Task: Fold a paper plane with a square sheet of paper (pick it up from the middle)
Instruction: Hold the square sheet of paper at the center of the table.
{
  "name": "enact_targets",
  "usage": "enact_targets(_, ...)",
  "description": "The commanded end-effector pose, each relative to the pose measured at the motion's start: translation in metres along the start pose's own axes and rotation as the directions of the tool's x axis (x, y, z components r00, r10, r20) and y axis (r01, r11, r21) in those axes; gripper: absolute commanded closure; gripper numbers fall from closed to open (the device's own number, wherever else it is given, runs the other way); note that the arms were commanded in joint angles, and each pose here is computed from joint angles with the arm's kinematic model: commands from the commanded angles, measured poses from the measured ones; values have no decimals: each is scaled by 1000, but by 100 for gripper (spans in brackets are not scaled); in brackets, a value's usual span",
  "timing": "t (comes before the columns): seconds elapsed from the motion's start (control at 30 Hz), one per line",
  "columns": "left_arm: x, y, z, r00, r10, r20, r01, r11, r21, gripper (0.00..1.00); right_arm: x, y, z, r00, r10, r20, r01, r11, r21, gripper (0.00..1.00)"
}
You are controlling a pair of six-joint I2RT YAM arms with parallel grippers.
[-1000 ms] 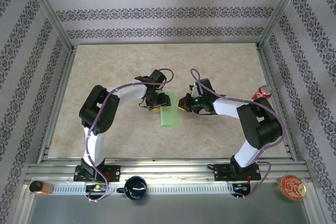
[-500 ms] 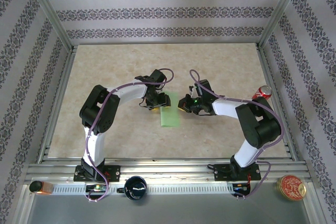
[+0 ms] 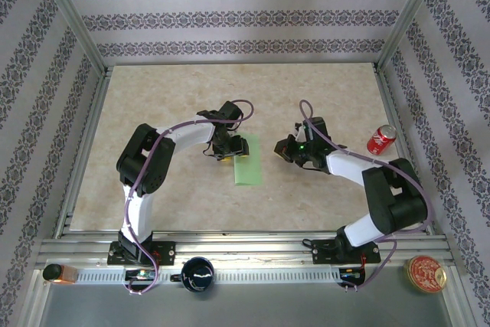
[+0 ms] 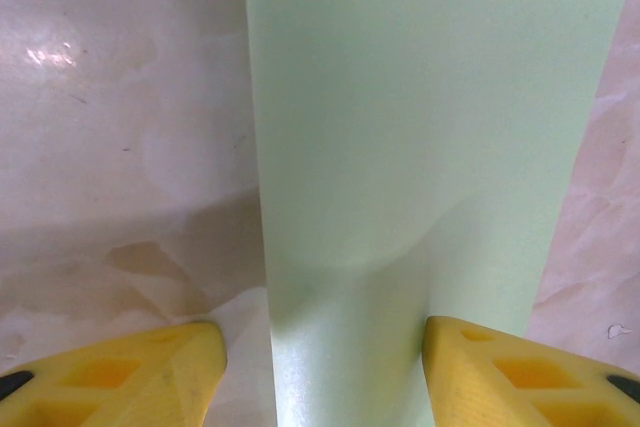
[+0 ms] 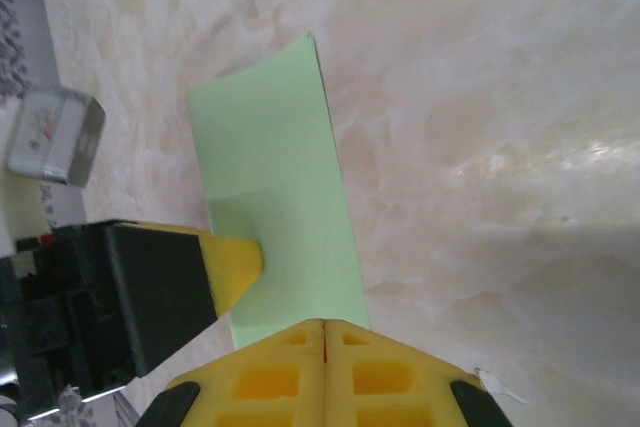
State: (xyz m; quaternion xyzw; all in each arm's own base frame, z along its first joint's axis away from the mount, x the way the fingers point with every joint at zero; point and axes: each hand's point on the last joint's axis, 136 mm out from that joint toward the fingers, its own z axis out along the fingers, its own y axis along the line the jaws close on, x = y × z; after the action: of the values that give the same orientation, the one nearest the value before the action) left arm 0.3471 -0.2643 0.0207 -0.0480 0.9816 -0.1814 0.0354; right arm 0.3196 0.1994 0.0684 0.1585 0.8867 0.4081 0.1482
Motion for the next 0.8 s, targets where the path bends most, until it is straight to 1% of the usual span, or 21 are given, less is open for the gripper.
enact_targets(0.0,20,49,44,997,3,-78,-16,986,-168,41,10,13,13,996,-59,-72,59,998,-4,100)
enact_targets(0.13,21,49,43,997,11,-81,-24,986,-166,42,9,1,19,997,-50,-53,54,996,74,100)
enact_targets(0.27,19,46,40,997,13,-75,-24,987,-159,42,6,-2,15,999,-5,-35,7,999,35,100)
enact_targets(0.77,17,43,43,996,25,-87,-37,988,-149,42,7,5,11,998,-17,-54,18,1000,6,100)
